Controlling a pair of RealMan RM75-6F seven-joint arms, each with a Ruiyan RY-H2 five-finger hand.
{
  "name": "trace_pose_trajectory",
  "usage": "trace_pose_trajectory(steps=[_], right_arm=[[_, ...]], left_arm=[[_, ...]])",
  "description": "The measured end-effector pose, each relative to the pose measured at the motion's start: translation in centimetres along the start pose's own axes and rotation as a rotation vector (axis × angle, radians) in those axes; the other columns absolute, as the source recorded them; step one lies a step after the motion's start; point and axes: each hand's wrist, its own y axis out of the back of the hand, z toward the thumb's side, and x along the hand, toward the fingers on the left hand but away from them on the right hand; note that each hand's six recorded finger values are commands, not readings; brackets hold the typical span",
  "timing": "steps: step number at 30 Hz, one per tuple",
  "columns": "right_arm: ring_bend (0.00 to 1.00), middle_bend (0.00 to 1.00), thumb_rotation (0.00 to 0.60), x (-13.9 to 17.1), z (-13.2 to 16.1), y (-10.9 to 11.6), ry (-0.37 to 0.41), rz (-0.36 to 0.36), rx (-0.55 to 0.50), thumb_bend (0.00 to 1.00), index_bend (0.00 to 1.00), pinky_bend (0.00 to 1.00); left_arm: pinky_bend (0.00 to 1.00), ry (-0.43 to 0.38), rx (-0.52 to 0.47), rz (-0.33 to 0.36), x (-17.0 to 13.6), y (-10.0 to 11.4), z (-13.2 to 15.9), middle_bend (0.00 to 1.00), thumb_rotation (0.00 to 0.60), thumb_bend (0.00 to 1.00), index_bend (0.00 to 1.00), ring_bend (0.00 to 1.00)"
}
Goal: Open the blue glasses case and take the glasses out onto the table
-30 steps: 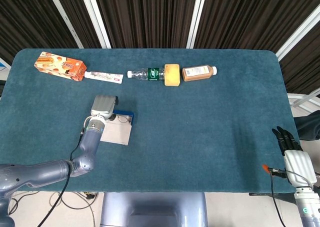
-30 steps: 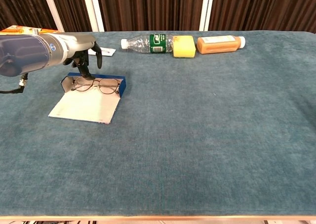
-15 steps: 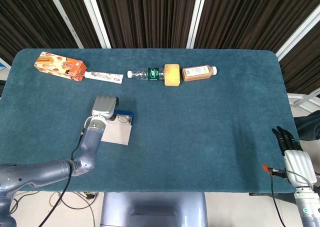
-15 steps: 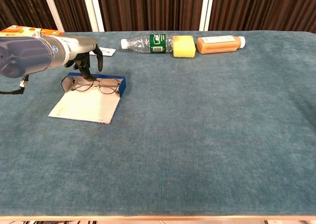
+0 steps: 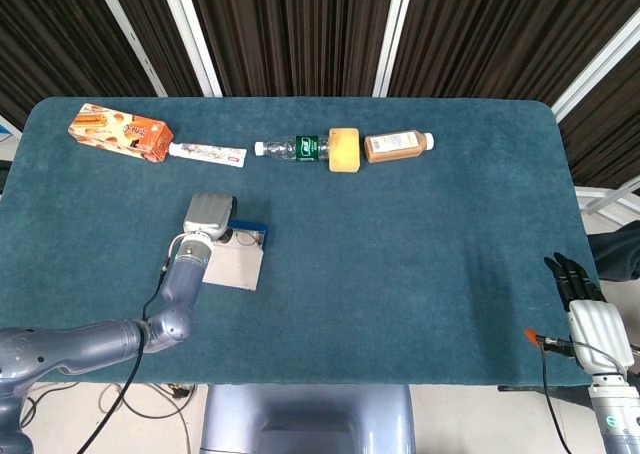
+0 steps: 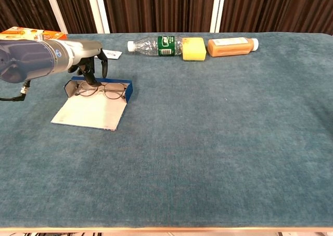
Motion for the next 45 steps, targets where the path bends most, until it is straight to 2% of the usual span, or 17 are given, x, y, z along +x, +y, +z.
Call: trace_pose_trajectory(steps=[9, 21, 36, 45], right_arm=[[0.0, 0.0, 0.6, 0.0, 0.0, 0.0, -0.002, 0.001, 0.0, 0.22, 0.0, 0.21], [0.0, 0.0, 0.6, 0.0, 0.0, 0.0, -0.003, 0.002, -0.002, 0.22, 0.0, 0.21], [0.0, 0.0, 0.6, 0.1, 0.0, 0.1, 0.001, -0.007, -0.006, 0.22, 0.0, 0.21], [0.0, 0.0, 0.6, 0.1, 0.0, 0.1, 0.003, -0.004, -0.013, 0.22, 0.0, 0.21]], left_arm=[[0.79, 0.001, -0.01, -0.004, 0.0, -0.1, 0.0, 1.0, 0.6, 0.4, 0.49, 0.75], [0.79, 0.005, -0.015, 0.019, -0.1, 0.5, -0.1, 1.0, 0.6, 0.4, 0.52, 0.75], [0.79, 0.003, 0.0, 0.08, -1.2, 1.3, -0.2, 1.0, 0.6, 0.41, 0.59, 0.75], [0.79, -0.011, 0.05, 0.165, -2.2, 1.8, -0.3, 1.0, 0.6, 0.41, 0.61, 0.75]])
